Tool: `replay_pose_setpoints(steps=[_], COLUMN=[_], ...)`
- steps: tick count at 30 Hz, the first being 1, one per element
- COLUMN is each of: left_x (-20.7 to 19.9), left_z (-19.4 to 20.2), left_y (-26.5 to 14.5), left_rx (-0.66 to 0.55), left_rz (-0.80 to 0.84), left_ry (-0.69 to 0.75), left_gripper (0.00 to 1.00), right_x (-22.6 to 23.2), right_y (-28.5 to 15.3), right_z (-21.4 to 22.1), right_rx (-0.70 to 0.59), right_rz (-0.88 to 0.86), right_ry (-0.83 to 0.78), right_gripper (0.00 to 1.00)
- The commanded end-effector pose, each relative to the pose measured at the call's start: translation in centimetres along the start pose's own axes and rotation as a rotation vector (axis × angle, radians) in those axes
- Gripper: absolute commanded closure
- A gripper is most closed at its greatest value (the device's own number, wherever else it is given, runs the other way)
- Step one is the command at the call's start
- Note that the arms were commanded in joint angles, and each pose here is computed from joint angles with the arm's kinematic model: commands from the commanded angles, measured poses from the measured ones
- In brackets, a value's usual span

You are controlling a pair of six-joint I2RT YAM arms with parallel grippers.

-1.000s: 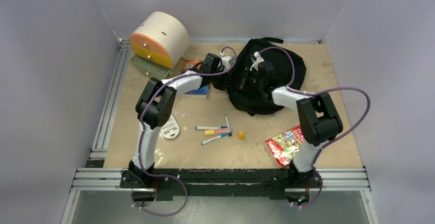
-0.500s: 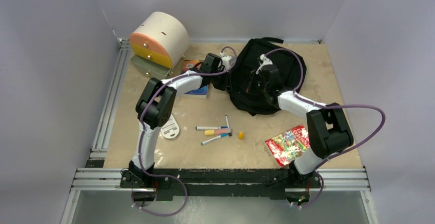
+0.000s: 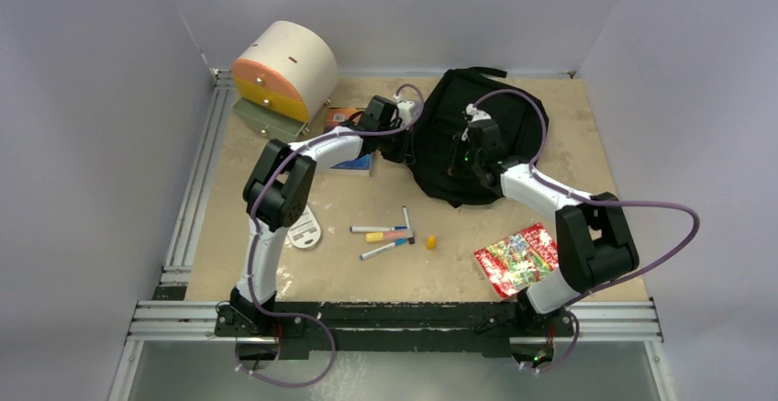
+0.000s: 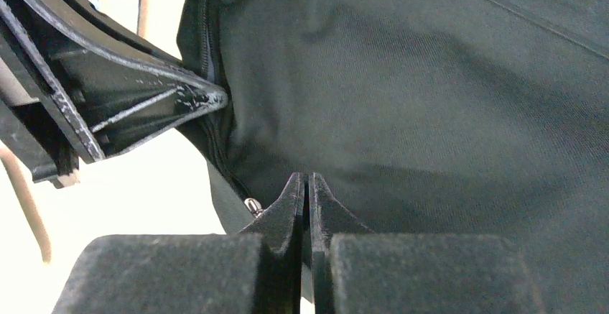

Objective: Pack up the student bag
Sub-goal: Unzip the student bag at the center of the board.

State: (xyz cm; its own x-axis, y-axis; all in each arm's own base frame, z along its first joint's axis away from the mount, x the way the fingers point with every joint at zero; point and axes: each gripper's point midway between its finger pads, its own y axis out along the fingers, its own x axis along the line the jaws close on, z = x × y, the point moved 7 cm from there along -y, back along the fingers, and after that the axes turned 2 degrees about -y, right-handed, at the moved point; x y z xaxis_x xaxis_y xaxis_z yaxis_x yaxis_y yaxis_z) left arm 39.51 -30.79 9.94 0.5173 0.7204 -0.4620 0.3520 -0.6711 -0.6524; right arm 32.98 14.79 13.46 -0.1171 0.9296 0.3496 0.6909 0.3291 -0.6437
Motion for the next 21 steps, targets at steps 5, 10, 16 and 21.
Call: replay_pose_setpoints(steps=[5, 10, 16, 21], left_x=[0.8, 1.7, 3.4, 4.9], left_z=[-2.3, -2.9, -3.6, -4.2], left_y=[-1.5, -2.1, -3.0, -3.9], left_rx=[-0.066, -0.084, -0.105, -0.125], left_rz=[-0.063, -0.111, -0.144, -0.177], left_ry=[-0.005, -0.004, -0.04, -0.065], left_gripper=[1.0, 1.0, 1.0, 1.0], right_x=[0.5, 0.0, -1.0, -1.9], right_y=[-3.6, -4.7, -5.9, -6.2], right_z=[-2.5, -2.4, -1.8, -1.9], right_rx=[-0.093, -0.082, -0.058, -0.084], right_rz=[0.012, 0.074, 0.184, 0.28], right_ry=[-0.049, -0.037, 0.019, 0.061], right_gripper=[1.0, 1.0, 1.0, 1.0])
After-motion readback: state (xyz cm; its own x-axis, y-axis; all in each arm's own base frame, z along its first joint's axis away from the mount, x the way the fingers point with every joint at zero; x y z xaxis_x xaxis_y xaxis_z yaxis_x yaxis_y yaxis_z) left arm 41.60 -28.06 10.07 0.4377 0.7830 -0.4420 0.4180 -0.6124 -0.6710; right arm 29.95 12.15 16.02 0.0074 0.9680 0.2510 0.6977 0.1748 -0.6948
